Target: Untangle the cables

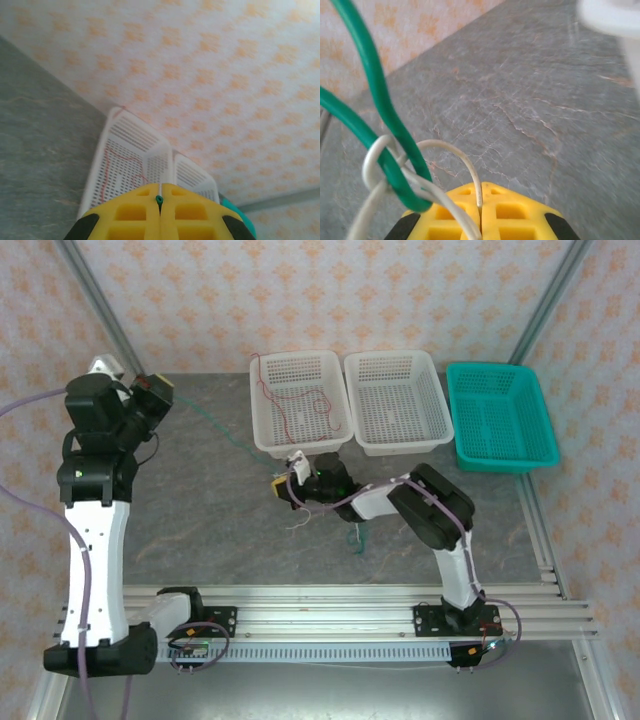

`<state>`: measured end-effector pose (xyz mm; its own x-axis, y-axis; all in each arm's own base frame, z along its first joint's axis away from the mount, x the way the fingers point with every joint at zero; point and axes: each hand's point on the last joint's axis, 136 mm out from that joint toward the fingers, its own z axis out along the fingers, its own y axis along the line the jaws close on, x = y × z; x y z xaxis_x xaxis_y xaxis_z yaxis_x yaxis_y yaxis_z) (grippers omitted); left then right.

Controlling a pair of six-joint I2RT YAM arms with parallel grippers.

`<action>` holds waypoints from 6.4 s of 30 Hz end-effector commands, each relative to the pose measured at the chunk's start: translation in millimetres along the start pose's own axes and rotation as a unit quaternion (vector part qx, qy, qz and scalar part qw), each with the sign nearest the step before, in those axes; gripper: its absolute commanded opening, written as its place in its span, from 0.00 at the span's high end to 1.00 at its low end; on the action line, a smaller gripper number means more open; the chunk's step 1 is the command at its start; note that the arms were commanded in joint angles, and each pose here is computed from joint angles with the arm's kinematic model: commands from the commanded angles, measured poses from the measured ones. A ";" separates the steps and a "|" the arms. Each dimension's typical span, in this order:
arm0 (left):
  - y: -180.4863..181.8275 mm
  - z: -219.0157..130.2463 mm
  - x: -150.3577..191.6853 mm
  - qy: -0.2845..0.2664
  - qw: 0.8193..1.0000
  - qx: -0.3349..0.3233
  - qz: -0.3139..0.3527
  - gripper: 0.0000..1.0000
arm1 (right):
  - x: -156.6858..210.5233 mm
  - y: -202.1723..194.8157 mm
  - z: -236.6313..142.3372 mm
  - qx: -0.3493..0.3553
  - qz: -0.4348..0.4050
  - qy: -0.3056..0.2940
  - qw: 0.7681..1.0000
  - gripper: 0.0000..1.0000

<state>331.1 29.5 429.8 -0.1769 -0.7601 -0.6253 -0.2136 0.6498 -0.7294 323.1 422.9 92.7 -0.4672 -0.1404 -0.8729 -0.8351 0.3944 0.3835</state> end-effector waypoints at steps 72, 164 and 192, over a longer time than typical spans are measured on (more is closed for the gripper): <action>-315.1 190.6 154.1 0.145 0.916 0.372 -0.047 1.00 | -95.8 -38.0 -377.8 0.465 0.145 -0.309 0.817 0.01; -9.5 8.1 489.7 0.461 0.815 0.109 0.334 0.50 | 92.8 -59.9 -231.0 0.384 0.318 0.267 0.825 0.83; 5.6 31.8 471.4 0.456 0.848 0.081 0.260 0.52 | 51.0 -53.5 -236.1 0.383 0.259 0.216 0.860 0.95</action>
<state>272.8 -320.3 104.6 -0.8985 0.0369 -0.4374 0.2472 0.8659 -0.4348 265.5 179.7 75.9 -0.9520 -0.0119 -0.3058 -0.0892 0.9666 0.2402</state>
